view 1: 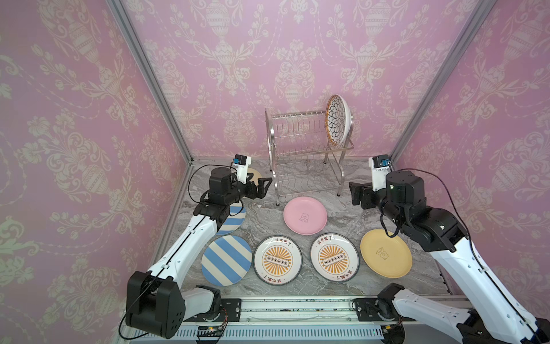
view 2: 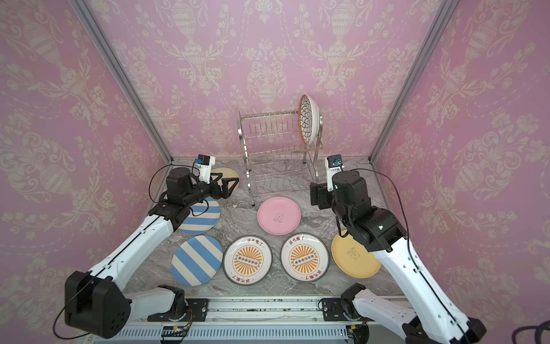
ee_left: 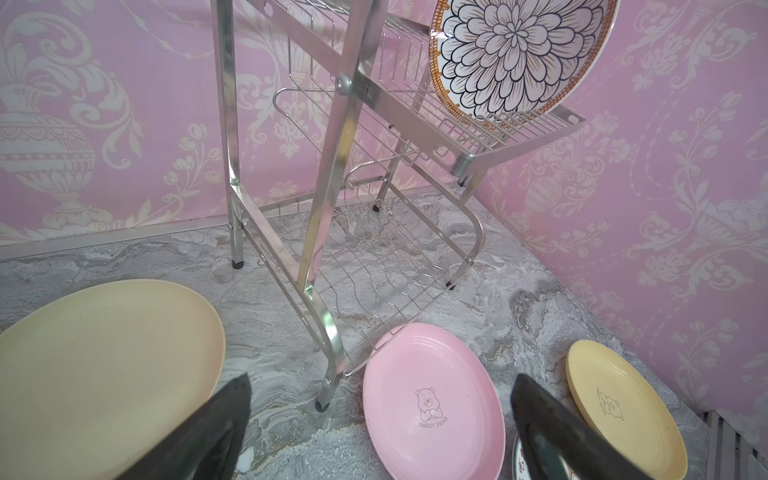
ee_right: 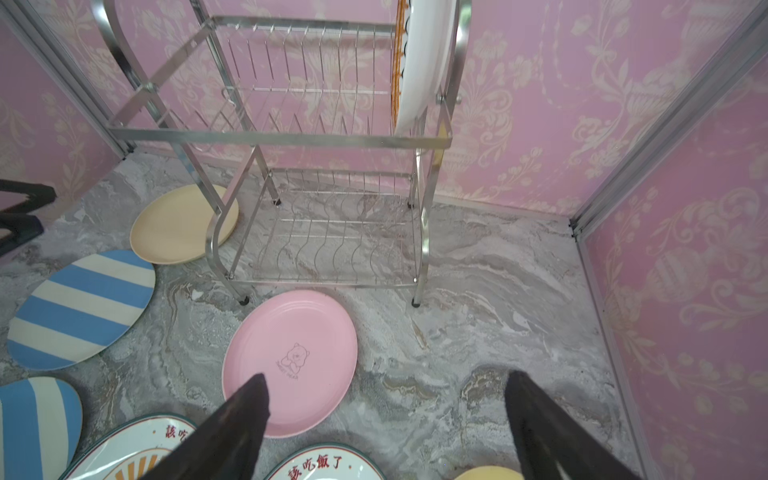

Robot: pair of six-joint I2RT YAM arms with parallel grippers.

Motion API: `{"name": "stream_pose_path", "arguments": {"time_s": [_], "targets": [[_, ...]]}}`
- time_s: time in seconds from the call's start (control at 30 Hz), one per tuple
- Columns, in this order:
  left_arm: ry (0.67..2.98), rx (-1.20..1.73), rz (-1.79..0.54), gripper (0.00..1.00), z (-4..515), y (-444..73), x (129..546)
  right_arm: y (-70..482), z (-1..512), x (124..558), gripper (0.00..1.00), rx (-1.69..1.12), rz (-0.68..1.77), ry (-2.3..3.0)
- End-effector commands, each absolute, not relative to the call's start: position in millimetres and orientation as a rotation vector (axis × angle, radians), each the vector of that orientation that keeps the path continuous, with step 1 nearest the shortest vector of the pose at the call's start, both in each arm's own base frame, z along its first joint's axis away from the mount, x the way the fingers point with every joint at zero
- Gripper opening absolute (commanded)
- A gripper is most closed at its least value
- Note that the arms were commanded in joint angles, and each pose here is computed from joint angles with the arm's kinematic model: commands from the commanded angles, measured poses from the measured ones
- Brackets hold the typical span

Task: Load the plates into the dish rack
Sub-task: 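Open the right gripper and withdraw it from the rack, then move both grippers to opposite rims of the pink bear plate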

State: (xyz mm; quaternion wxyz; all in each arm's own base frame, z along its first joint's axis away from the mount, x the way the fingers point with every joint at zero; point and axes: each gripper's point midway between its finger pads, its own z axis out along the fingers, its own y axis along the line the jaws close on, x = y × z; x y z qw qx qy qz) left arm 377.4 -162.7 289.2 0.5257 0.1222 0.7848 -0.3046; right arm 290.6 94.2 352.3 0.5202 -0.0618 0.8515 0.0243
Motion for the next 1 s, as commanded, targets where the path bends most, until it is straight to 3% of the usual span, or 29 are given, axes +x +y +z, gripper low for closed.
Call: {"name": "stream_pose_path", "arguments": {"time_s": [0.0, 0.07, 0.17, 0.43, 0.63, 0.97], "targets": [[1.951, 0.174, -0.737, 0.99, 268, -151, 368, 103, 311, 288, 0.89, -0.097, 0.228, 2.15], [1.957, 0.133, -0.765, 0.99, 259, -149, 364, 101, 280, 290, 0.81, -0.051, 0.297, 2.204], [1.945, 0.119, -0.836, 0.99, 249, -155, 356, 100, 246, 297, 0.78, 0.042, 0.427, 2.242], [2.021, 0.133, -0.927, 0.99, 201, -175, 345, 119, 175, 325, 0.79, 0.125, 0.642, 2.345], [2.056, 0.126, -0.963, 0.99, 170, -183, 341, 122, 140, 338, 0.74, 0.164, 0.647, 2.402], [2.173, 0.146, -0.94, 0.99, 114, -206, 338, 142, 94, 354, 0.78, 0.13, 0.75, 2.473]]}}
